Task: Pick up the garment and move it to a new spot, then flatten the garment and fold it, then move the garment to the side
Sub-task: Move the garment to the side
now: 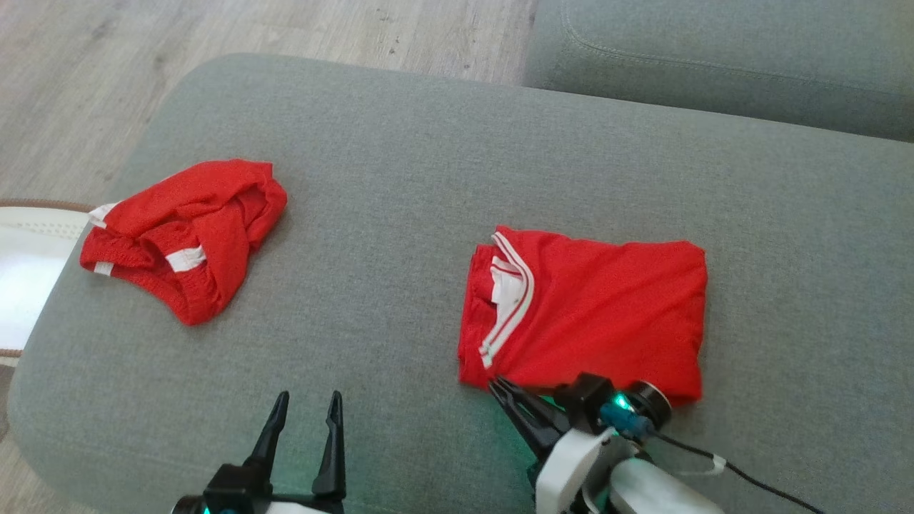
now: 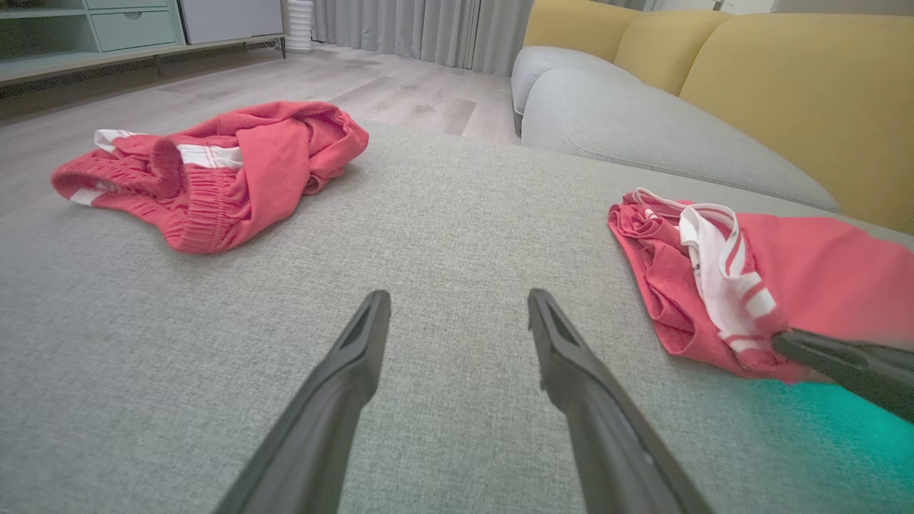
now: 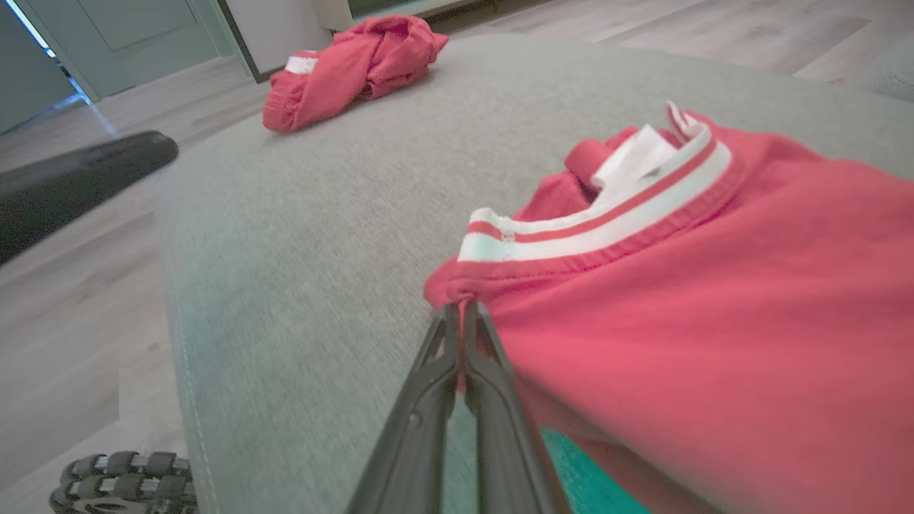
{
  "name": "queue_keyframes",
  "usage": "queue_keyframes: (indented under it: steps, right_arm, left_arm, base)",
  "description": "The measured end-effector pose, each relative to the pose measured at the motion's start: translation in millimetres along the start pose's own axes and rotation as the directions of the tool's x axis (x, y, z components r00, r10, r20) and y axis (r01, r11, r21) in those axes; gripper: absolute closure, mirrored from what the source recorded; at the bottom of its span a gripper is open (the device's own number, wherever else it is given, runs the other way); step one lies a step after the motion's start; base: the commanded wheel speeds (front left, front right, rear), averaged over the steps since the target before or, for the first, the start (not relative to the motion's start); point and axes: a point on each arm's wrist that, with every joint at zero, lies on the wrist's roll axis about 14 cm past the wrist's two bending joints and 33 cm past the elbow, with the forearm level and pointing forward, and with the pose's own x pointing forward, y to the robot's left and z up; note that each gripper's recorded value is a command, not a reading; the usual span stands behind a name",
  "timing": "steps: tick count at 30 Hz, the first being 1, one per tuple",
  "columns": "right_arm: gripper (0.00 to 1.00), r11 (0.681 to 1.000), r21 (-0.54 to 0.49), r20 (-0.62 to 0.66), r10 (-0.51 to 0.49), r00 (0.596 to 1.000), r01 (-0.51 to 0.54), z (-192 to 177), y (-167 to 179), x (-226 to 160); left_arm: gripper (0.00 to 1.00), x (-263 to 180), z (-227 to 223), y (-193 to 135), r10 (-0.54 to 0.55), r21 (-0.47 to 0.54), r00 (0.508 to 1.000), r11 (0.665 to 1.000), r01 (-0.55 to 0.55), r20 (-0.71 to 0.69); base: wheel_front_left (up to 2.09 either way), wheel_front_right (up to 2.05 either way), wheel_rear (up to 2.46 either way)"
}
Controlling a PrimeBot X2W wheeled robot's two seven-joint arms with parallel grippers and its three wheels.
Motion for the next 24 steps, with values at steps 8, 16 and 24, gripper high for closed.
queue_keyframes:
  steps: [8, 16, 24]
  right_arm:
    - [1.00, 0.997, -0.033, 0.076, 0.065, 0.995, -0.063, 35.3, 7.9, 19.6]
    - [0.00, 0.997, 0.041, 0.004, 0.064, 0.998, -0.064, 17.9, 9.0, 22.9]
    - [0.00, 0.984, 0.124, 0.209, -0.152, 0.966, 0.128, 71.4, -48.1, 1.1]
  left_arm:
    - [0.00, -0.6, 4.8, 0.9, 0.003, -0.001, 1.000, 1.000, -0.003, 0.016]
    - [0.00, -3.8, 5.0, 8.3, 0.028, -0.002, 0.999, 1.000, -0.028, 0.018]
    - [0.00, 7.9, 14.0, 2.7, -0.005, 0.022, 0.999, 1.000, 0.004, 0.042]
  base:
    - [0.00, 0.00, 0.00]
    - [0.00, 0.00, 0.00]
    - [0.00, 0.00, 0.00]
